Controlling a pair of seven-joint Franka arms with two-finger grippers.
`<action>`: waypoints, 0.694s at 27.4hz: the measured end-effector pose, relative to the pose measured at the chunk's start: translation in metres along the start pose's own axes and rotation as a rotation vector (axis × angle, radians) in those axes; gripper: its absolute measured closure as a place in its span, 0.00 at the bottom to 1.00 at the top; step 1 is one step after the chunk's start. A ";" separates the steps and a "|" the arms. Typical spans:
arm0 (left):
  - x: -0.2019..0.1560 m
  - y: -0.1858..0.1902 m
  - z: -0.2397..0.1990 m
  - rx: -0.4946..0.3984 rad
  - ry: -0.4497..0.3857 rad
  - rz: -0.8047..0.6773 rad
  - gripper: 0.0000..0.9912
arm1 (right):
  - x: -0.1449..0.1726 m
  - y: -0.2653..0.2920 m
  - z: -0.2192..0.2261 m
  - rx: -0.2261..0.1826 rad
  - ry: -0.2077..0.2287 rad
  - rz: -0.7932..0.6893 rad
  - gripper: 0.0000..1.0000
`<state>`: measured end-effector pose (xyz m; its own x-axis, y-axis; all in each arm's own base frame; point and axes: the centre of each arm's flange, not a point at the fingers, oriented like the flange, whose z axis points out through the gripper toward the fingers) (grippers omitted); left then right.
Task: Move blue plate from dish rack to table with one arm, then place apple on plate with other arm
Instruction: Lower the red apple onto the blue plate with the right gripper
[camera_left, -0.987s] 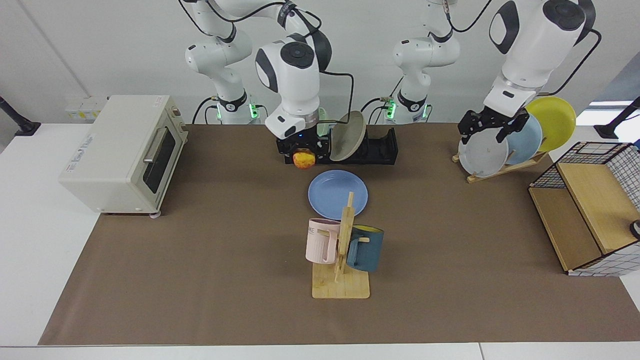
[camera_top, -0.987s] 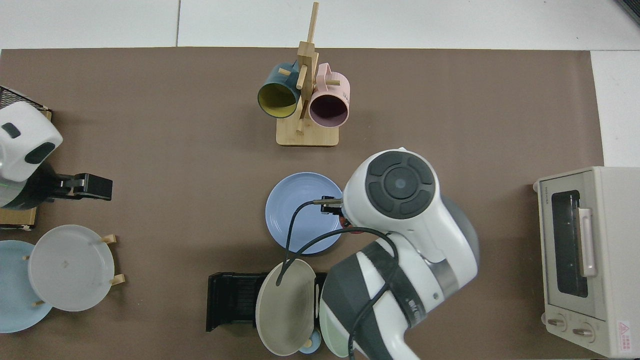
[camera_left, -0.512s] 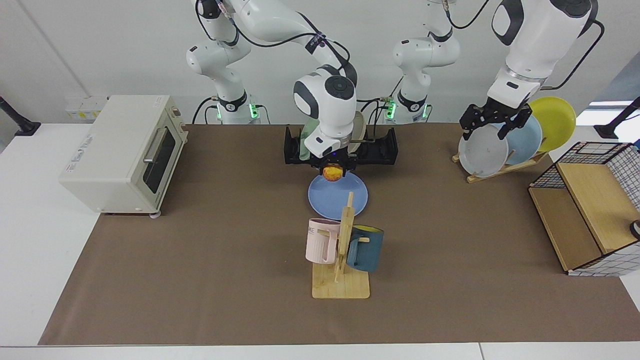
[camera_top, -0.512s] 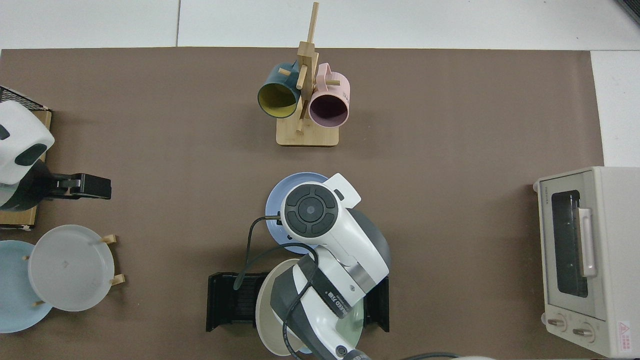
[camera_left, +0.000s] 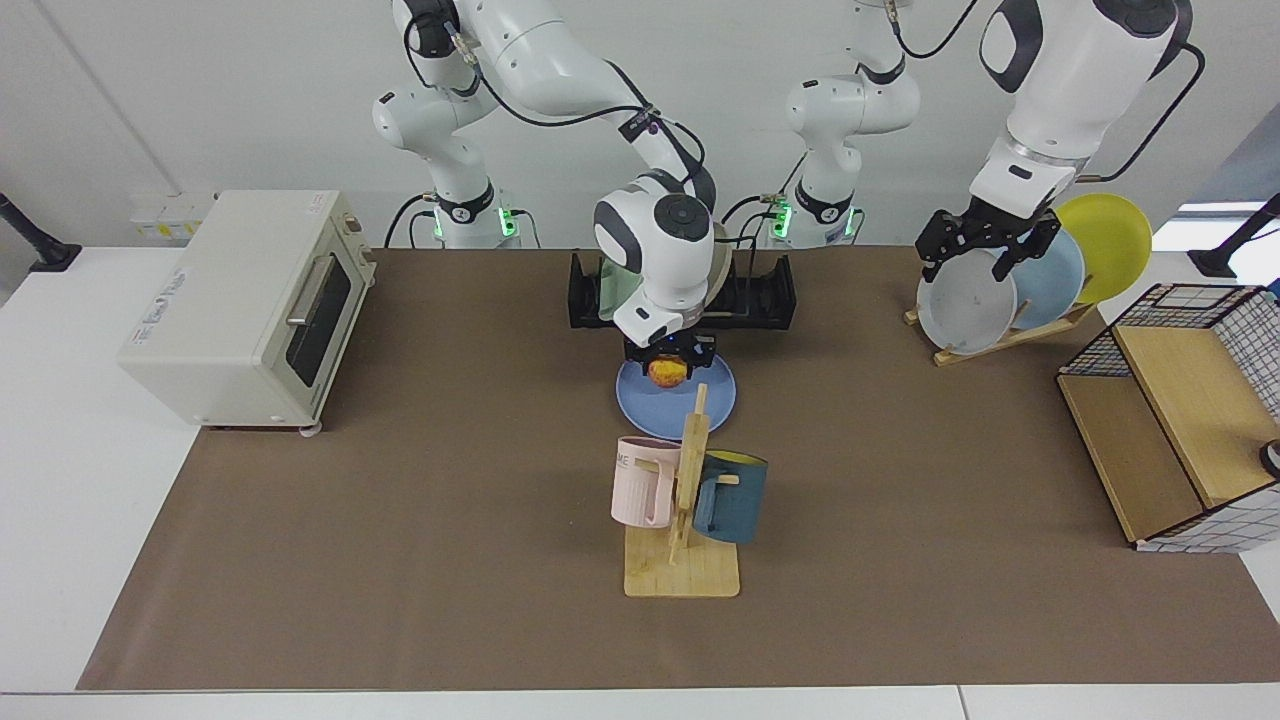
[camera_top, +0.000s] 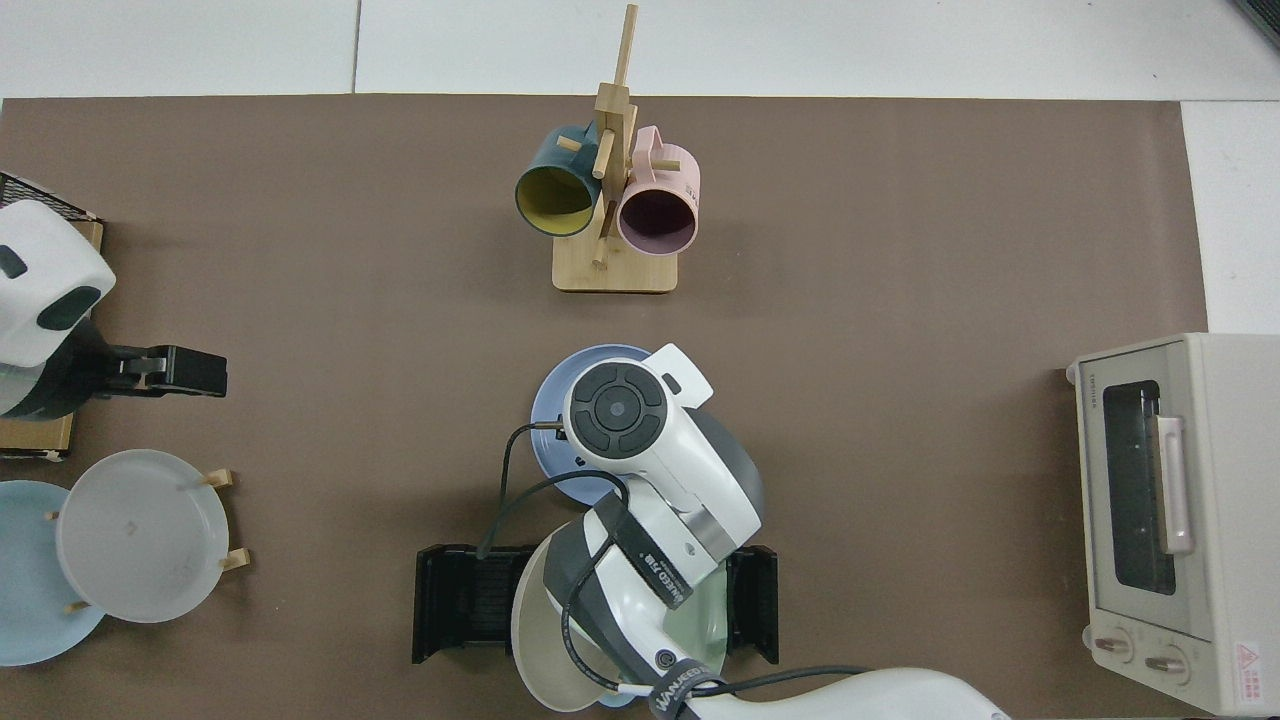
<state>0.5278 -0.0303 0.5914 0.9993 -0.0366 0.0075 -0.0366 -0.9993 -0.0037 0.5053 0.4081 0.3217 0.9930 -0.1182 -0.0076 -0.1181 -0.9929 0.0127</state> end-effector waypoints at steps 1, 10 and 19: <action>0.000 0.000 0.000 0.000 0.000 0.000 0.00 | 0.000 0.000 0.001 0.000 -0.002 0.001 0.26; 0.000 0.002 0.000 0.000 0.000 -0.002 0.00 | -0.004 -0.003 0.006 0.015 -0.031 0.018 0.12; 0.001 0.003 0.002 0.000 -0.002 -0.007 0.00 | 0.003 -0.004 -0.005 0.027 -0.017 0.023 0.00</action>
<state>0.5288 -0.0332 0.5896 0.9996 -0.0291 0.0058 -0.0291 -0.9996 -0.0036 0.5084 0.4119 0.3262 0.9897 -0.1412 -0.0243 -0.1415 -0.9898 -0.0138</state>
